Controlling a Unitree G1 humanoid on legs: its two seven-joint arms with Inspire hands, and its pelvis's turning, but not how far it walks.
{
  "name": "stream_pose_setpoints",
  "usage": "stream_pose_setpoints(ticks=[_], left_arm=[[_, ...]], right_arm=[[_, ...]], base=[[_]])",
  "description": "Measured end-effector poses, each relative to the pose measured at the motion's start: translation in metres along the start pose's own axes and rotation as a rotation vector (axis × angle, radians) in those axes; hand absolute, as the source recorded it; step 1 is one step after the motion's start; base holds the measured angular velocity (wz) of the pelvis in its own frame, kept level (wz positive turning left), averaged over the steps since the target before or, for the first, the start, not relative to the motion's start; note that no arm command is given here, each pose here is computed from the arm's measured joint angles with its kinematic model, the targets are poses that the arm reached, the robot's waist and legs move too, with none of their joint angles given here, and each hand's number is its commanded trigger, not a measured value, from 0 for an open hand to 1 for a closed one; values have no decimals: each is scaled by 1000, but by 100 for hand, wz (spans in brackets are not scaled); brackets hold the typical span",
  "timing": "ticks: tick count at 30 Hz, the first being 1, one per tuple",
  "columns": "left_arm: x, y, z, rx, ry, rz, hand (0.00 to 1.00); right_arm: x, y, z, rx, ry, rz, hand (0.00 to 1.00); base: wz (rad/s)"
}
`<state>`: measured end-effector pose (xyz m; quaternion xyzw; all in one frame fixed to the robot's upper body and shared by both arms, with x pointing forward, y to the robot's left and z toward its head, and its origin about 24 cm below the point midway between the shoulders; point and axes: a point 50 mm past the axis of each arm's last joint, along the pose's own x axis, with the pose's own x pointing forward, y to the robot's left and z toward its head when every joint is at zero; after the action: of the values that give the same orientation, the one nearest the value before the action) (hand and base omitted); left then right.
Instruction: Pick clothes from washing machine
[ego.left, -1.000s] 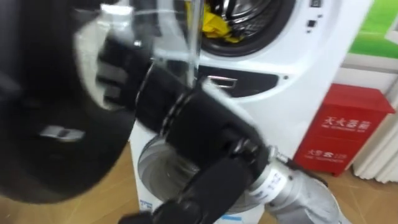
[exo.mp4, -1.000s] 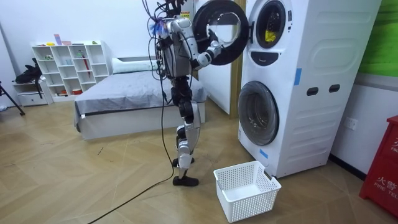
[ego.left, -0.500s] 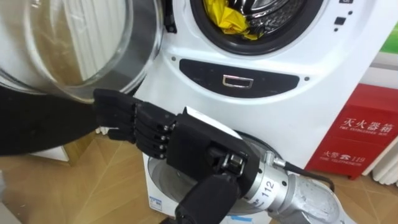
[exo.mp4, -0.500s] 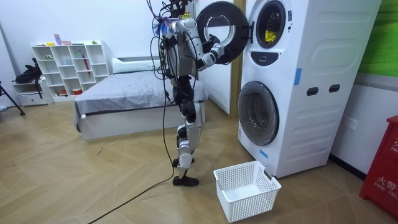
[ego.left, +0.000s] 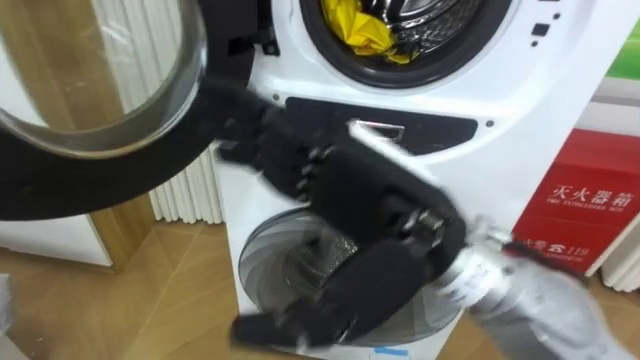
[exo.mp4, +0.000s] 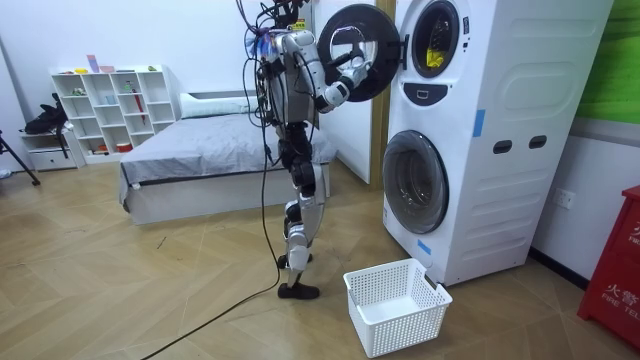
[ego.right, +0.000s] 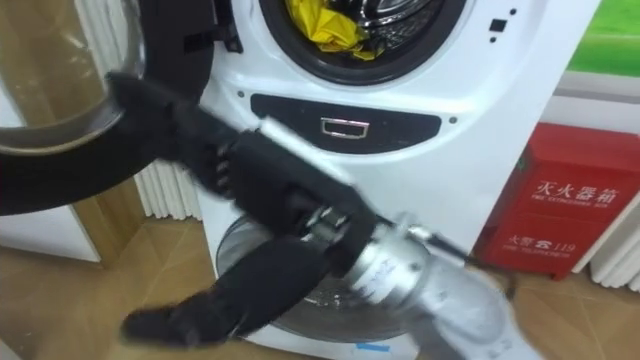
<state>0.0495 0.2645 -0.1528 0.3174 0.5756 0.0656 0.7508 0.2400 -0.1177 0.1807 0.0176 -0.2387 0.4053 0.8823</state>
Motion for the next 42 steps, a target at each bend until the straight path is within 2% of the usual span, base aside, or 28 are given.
stream_pose_setpoints(ticks=[11, 19, 24, 30, 34, 42], left_arm=[[-3, -9, -1, 6, 13, 0, 0], [-6, -13, -16, 39, 80, -5, 0], [-7, -14, -21, 85, 91, -20, 0], [-10, -20, -29, 95, 111, -65, 0], [-13, -21, -39, 90, 136, -66, 0], [-7, -16, -15, 65, 68, -65, 0]], right_arm=[[1, -19, -4, -201, 65, -251, 0], [10, -33, -7, -210, 65, -336, 0], [0, -45, -36, -184, 194, -407, 0], [-8, -53, -50, -137, 249, -485, 0], [-9, -51, -57, -105, 264, -486, 0], [-18, -52, -60, -120, 292, -536, 0]], base=[[-4], [3], [9], [24], [-32], [0]])
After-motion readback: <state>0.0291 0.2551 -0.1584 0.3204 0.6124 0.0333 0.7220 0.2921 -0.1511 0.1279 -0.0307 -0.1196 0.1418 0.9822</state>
